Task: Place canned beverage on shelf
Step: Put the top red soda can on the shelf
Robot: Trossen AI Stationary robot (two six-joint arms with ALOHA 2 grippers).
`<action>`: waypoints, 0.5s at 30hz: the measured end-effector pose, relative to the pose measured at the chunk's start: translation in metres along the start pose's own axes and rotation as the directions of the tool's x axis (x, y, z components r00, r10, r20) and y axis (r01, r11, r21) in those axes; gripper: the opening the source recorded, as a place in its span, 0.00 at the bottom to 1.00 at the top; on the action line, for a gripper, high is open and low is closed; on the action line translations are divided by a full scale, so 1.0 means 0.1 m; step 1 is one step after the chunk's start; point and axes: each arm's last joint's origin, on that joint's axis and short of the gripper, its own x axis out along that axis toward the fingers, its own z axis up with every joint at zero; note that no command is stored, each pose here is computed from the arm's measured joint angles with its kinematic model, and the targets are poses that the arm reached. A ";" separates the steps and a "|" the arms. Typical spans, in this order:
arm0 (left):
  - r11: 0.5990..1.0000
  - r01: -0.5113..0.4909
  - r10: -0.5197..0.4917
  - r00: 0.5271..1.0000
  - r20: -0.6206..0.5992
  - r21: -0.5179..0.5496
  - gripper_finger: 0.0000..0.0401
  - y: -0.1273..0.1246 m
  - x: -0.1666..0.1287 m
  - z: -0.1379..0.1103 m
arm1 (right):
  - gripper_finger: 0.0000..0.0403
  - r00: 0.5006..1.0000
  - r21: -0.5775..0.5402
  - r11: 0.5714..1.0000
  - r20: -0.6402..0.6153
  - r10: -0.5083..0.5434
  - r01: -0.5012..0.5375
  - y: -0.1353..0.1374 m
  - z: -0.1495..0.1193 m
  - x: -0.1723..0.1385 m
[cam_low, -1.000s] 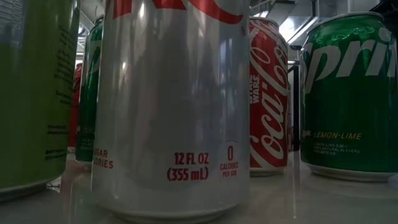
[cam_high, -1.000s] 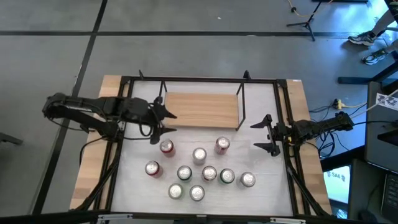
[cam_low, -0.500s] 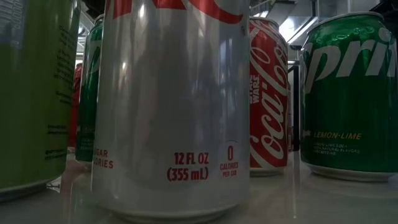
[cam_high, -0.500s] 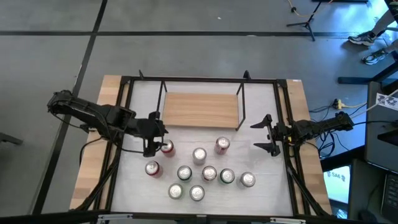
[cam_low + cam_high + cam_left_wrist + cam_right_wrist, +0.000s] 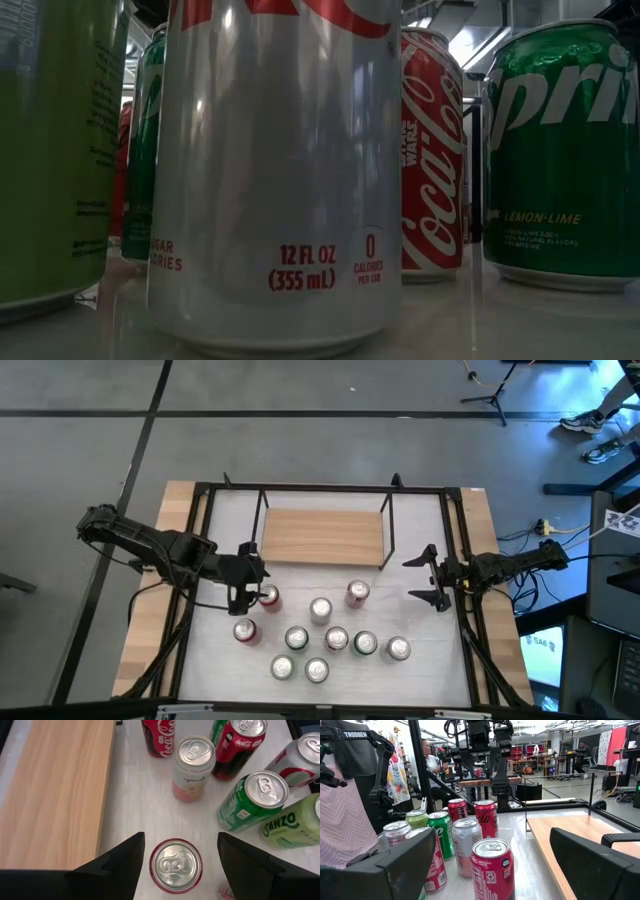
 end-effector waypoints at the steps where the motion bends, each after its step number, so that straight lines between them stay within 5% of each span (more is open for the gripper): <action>1: 1.000 0.007 -0.007 1.000 -0.002 -0.010 0.60 0.00 0.00 0.00 | 0.96 1.000 0.000 1.000 0.000 0.000 0.000 0.00 0.00 0.00; 15: 0.999 0.030 -0.031 0.997 -0.067 -0.013 0.60 -0.02 0.06 -0.03 | 0.96 0.998 -0.005 0.998 0.004 -0.070 0.070 -0.02 0.00 0.00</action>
